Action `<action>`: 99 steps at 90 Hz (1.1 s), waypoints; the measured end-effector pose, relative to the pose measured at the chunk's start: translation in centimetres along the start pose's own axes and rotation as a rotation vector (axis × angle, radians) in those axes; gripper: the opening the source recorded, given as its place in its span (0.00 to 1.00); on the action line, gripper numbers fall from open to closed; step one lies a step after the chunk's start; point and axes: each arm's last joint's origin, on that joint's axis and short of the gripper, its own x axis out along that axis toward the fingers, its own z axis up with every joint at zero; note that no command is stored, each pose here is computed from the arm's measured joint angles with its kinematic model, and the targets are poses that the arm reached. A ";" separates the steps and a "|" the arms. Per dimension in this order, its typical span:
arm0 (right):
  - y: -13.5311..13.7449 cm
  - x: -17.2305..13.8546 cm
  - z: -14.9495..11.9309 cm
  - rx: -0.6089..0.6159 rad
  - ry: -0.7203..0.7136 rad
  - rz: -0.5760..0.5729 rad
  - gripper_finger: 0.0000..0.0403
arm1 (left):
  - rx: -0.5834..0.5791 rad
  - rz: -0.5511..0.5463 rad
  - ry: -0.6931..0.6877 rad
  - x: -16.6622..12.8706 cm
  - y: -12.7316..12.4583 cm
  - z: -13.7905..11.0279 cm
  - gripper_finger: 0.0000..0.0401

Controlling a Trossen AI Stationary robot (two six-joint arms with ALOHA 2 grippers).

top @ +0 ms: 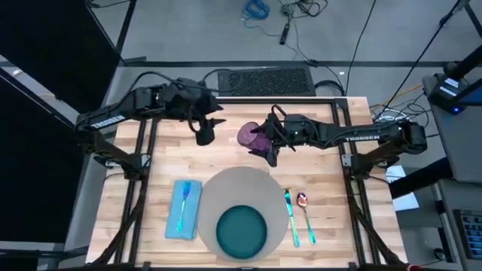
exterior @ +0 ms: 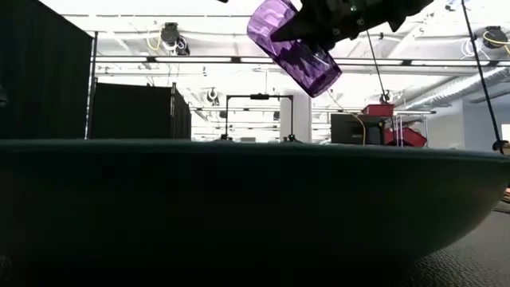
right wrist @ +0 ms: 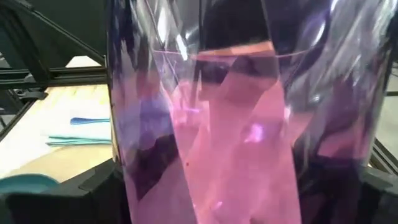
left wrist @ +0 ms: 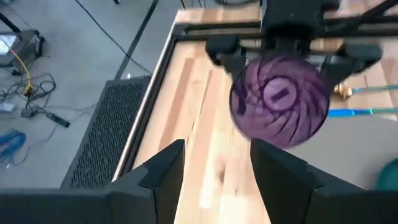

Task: Set table place
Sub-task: Put the purple glass on the gray placemat to the top of the green plate

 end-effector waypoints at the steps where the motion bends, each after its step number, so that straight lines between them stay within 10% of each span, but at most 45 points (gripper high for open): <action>1: 0.0 0.0 0.0 -0.002 -0.003 0.001 0.89 | 0.000 0.001 0.000 0.0 0.0 0.0 0.42; 99: 1.6 -1.6 -9.2 0.110 -0.258 0.116 0.89 | -0.038 0.013 0.109 1.0 -0.1 -1.5 0.42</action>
